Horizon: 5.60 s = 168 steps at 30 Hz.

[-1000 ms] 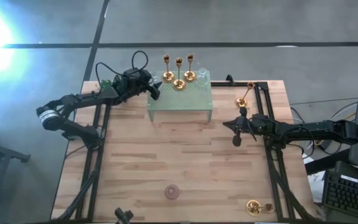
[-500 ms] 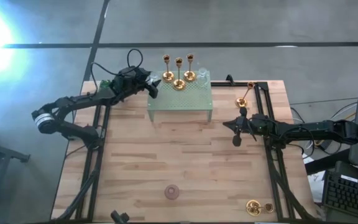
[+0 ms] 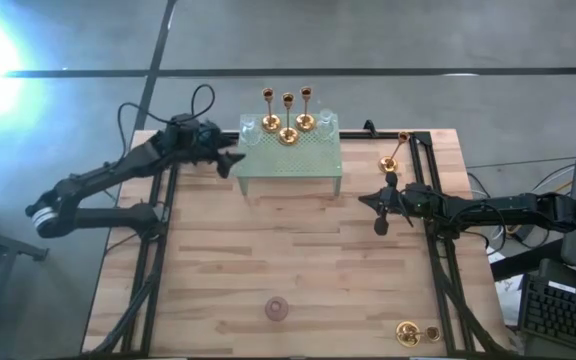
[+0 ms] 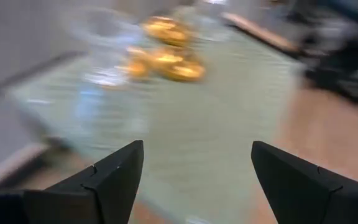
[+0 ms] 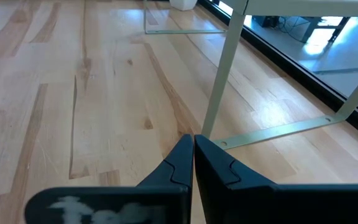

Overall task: Pick & Place candle stick holders
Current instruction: Put the pink glass candle holder on the shelf

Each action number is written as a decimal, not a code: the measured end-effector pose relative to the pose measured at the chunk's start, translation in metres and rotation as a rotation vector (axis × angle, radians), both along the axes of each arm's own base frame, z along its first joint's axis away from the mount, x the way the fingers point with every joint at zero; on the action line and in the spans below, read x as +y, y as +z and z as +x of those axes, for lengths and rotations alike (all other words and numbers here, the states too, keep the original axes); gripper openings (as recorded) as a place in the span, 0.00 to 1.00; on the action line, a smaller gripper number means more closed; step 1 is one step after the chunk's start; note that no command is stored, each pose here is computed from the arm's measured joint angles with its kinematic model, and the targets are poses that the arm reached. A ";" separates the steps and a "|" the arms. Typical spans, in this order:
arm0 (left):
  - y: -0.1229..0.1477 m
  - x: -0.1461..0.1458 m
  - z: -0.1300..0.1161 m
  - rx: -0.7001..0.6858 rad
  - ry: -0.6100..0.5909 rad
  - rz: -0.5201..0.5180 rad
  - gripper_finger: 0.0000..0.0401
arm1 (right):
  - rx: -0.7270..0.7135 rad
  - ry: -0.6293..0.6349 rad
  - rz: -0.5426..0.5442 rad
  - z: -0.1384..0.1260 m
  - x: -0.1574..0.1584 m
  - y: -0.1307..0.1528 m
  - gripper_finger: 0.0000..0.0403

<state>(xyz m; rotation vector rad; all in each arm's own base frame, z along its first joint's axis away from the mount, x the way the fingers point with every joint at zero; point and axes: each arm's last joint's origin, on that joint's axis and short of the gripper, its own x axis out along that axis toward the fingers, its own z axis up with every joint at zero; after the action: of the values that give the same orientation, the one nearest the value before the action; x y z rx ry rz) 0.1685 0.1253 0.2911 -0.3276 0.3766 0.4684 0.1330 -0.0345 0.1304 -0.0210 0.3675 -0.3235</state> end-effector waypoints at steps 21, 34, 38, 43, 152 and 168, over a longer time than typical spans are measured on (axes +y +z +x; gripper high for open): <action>-0.037 -0.146 0.005 0.068 -0.485 -0.193 0.74 | 0.000 0.000 0.000 0.000 0.000 0.000 0.02; -0.083 -0.215 -0.010 -0.144 -0.567 -0.115 0.73 | 0.000 0.000 0.000 0.000 0.000 0.000 0.02; -0.106 -0.219 -0.011 -0.157 -0.587 -0.112 0.73 | 0.000 0.000 0.000 0.000 0.000 0.000 0.02; -0.130 -0.221 -0.009 -0.070 -0.630 -0.067 0.73 | 0.000 0.000 0.000 0.000 0.000 0.000 0.02; -0.012 -0.190 0.180 -0.082 -0.028 0.219 0.32 | 0.000 -0.001 0.000 0.000 0.000 0.000 0.02; 0.016 -0.093 0.187 -0.011 0.363 0.296 0.32 | 0.000 0.000 0.000 0.000 0.000 0.000 0.02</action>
<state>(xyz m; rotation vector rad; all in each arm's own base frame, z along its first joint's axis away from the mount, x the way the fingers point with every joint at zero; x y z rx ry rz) 0.3556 0.0320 0.3070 -0.1085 0.2311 0.8677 0.1331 -0.0345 0.1305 -0.0210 0.3671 -0.3236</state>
